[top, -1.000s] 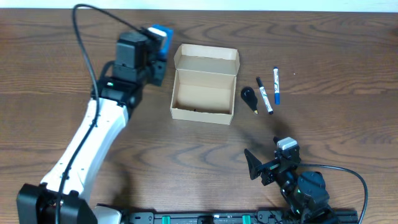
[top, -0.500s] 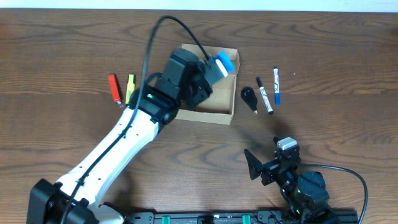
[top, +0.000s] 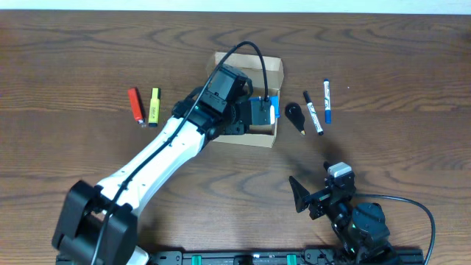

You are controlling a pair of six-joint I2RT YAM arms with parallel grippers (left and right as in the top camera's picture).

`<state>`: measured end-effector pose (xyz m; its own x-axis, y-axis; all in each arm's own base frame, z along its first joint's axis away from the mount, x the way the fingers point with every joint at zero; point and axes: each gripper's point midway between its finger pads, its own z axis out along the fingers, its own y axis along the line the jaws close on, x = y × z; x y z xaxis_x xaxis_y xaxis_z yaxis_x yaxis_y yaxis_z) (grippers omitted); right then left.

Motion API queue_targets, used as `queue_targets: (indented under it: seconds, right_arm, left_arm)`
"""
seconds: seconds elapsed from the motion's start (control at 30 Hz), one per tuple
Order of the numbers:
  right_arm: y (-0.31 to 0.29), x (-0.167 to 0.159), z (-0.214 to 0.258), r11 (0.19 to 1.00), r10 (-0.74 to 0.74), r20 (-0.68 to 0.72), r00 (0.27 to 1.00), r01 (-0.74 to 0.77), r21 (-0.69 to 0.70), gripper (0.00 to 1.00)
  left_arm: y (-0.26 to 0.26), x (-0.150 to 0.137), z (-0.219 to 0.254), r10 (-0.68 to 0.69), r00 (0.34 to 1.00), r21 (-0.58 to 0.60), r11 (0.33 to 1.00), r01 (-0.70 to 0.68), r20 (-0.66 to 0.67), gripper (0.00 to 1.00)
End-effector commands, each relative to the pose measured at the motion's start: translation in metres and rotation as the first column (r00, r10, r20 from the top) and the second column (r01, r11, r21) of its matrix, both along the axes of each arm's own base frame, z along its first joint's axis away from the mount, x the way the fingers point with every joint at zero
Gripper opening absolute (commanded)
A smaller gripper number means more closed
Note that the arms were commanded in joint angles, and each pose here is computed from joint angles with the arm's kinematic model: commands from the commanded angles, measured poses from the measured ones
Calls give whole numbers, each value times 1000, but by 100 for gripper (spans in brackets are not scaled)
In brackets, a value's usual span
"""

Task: Pack container
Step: 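Lift the blue duster with left gripper and carry it over the box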

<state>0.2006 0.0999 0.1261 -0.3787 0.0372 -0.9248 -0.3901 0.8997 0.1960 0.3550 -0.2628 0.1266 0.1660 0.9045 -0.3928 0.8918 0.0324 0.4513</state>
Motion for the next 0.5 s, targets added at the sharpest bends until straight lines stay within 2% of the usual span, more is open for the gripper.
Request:
queue_targets:
  seconds: [0.0,0.47]
  right_arm:
    - [0,0,-1,1000,1,3,1000,-1,-5,99]
    - [0,0,-1,1000,1,3,1000,-1,-5,99]
  left_arm:
    - [-3,6,-11,-60,998,39,997,59,7,31]
    - [23,12,-36,-18,998,87,996,23,-63,27]
